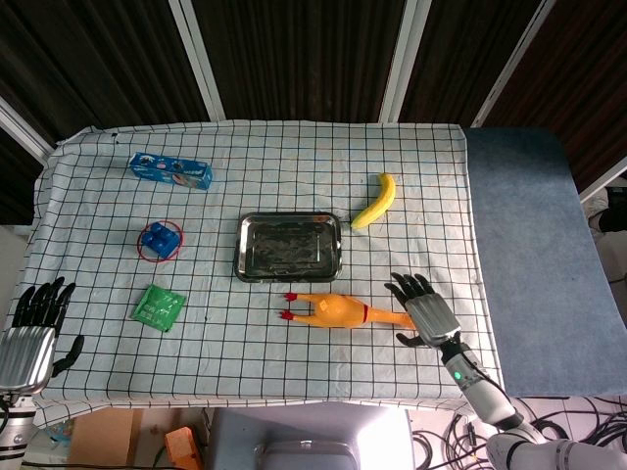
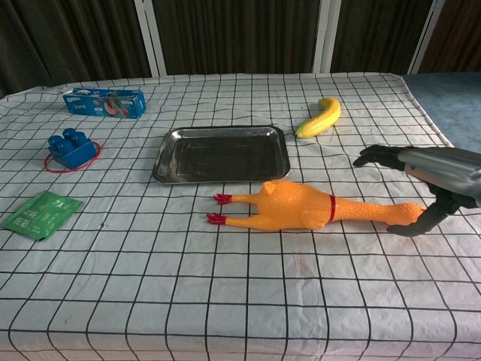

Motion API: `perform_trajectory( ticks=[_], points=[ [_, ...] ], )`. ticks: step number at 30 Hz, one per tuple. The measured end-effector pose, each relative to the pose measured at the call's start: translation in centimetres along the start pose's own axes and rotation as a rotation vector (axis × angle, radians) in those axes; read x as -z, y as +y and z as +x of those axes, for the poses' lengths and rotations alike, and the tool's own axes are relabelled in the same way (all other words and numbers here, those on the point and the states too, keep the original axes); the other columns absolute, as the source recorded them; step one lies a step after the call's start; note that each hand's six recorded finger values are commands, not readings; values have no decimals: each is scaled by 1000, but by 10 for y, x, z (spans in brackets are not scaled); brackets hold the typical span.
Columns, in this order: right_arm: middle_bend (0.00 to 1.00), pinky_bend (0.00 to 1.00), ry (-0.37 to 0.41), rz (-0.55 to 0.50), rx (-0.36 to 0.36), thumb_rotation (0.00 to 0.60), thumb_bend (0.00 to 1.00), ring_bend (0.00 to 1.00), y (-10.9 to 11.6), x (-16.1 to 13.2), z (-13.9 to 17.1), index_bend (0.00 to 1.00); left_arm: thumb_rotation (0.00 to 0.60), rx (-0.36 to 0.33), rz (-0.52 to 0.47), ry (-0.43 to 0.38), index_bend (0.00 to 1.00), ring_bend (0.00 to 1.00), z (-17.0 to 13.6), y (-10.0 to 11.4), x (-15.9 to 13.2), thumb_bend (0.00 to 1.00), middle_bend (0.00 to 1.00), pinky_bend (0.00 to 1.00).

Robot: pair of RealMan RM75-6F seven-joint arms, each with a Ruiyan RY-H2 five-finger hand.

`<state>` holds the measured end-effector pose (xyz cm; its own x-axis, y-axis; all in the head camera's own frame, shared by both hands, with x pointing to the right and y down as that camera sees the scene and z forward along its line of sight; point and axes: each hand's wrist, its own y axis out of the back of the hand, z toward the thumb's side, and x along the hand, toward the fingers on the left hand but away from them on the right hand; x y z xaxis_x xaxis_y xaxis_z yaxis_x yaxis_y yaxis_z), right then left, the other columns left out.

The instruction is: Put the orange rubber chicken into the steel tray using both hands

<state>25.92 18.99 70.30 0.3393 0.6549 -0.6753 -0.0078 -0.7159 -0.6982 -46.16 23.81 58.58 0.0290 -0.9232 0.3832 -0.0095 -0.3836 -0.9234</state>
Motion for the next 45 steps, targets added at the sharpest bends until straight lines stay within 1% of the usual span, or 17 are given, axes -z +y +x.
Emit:
perform_trajectory(
  ticks=[3,6,10,12,18,20,21,23,25,26,27,28,31,37,39,43,45],
  points=[
    [48,66,-5,-9,-5,600,190,0,-1,0,-1,177,600,0,0,-1,0,0,1,0,0,356,0,0],
    [113,103,-3,-12,-3,600,213,6,-2,-3,-4,261,600,-1,0,-2,0,0,1,1,-1,355,0,0],
    [184,154,-6,-10,3,600,239,62,-6,-6,-10,355,600,2,2,-2,0,0,2,1,0,355,0,0],
    [202,169,-12,-4,-2,600,247,80,-9,-7,-14,380,600,2,3,1,0,0,1,1,0,355,0,0],
    [226,195,-26,-2,-23,600,255,103,-18,-10,-23,411,600,2,1,0,0,0,-2,1,-1,355,0,0],
    [249,221,-25,1,-22,600,260,129,-19,-12,-25,442,600,2,-1,0,0,0,-3,1,0,355,0,0],
    [272,253,-25,1,-18,600,264,163,-19,-13,-26,480,600,2,-1,0,0,0,-3,1,0,355,0,0],
    [337,350,-28,6,-7,600,275,260,-18,-14,-27,578,600,2,-3,-1,0,0,-3,2,0,354,0,0],
    [437,513,-30,18,2,600,299,411,-18,-15,-28,704,600,3,-4,-2,0,0,-3,1,0,354,0,0],
    [467,562,-31,30,7,600,306,460,-18,-15,-28,737,600,3,-4,-3,0,0,-3,1,0,354,0,0],
    [520,640,-32,40,10,600,317,539,-18,-16,-28,786,600,4,-4,-3,0,0,-3,1,0,354,0,0],
    [561,691,-33,50,12,600,329,594,-18,-16,-29,819,600,5,-4,-3,0,0,-3,1,0,354,0,0],
    [643,757,-39,75,12,600,375,670,-20,-18,-30,870,600,7,-5,-4,0,0,-3,1,-1,354,0,0],
    [722,822,-21,103,16,600,480,742,-22,-29,-33,895,600,9,-9,0,0,0,-3,1,0,354,0,0],
    [727,839,-7,109,17,600,503,756,-23,-33,-33,895,600,10,-12,2,0,0,-3,1,0,354,0,0],
    [728,911,19,106,21,600,550,817,-23,-38,-33,895,600,6,-13,5,0,0,-5,3,1,354,0,0],
    [728,912,39,100,35,600,566,823,-22,-40,-32,896,600,3,-15,4,0,0,-6,4,1,355,0,0]
  ],
)
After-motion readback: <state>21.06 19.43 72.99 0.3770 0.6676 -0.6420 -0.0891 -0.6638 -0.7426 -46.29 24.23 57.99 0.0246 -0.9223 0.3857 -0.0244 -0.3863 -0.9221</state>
